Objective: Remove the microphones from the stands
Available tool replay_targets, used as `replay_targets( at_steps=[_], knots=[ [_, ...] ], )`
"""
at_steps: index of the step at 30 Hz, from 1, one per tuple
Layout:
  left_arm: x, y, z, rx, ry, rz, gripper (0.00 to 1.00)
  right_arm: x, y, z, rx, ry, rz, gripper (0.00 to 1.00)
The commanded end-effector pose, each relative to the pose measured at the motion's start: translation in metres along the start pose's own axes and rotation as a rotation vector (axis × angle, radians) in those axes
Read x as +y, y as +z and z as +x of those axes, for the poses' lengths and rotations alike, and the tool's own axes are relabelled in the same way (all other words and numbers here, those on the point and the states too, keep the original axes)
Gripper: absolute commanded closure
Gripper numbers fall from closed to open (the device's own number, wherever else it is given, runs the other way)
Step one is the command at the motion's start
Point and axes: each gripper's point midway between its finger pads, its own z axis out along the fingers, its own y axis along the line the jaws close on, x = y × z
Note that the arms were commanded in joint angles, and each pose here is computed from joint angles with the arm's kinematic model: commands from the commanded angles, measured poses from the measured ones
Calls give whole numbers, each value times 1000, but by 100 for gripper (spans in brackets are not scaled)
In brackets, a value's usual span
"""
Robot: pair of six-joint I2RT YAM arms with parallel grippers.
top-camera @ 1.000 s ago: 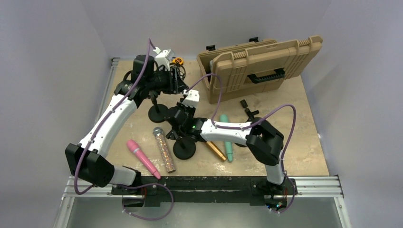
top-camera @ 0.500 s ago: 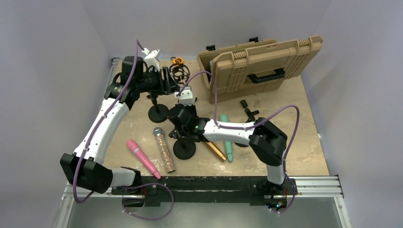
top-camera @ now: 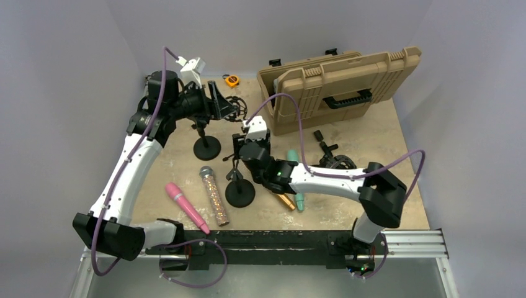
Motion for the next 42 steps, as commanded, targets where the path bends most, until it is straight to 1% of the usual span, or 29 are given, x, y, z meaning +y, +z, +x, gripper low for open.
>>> replay_targets(
  at_steps=[1,6,9,11,15,17,18,20,22,23,26,28,31,34,39,42],
  knots=[
    [-21,-11,-22,-69,28,53,35,7,-20,-49,-98,229,-133,36],
    [-22,-9,-21,-51,20,62,34,-8,-41,-55,-114,325,-186,28],
    [-26,-7,-21,-40,19,85,33,-21,-58,-69,-144,401,-221,24],
    [-29,-9,-22,-41,26,96,32,-34,-70,-83,-179,462,-238,19],
    [-37,-18,-31,-78,48,100,31,-73,-89,-132,-287,570,-264,19],
    [-50,-32,-40,-117,72,120,30,-90,-106,-165,-362,609,-281,18],
    [-58,-41,-45,-147,92,130,29,-99,-119,-184,-406,629,-291,17],
    [-71,-63,-55,-215,145,129,27,-119,-146,-223,-495,669,-296,11],
    [-84,-88,-64,-291,202,124,25,-145,-173,-259,-577,711,-273,3],
    [-91,-101,-68,-331,231,123,25,-159,-186,-275,-614,736,-254,2],
    [-111,-143,-76,-469,314,123,21,-197,-224,-319,-718,797,-213,1],
    [-118,-164,-77,-544,352,112,19,-215,-244,-340,-766,821,-195,1],
    [-124,-191,-77,-635,395,89,16,-235,-264,-360,-816,826,-163,1],
    [-125,-210,-75,-694,421,54,15,-249,-277,-369,-848,823,-139,1],
    [-119,-227,-68,-738,442,-3,15,-268,-291,-378,-883,843,-96,1],
    [-116,-230,-64,-743,455,-22,14,-280,-308,-382,-923,874,-122,1]
  ],
)
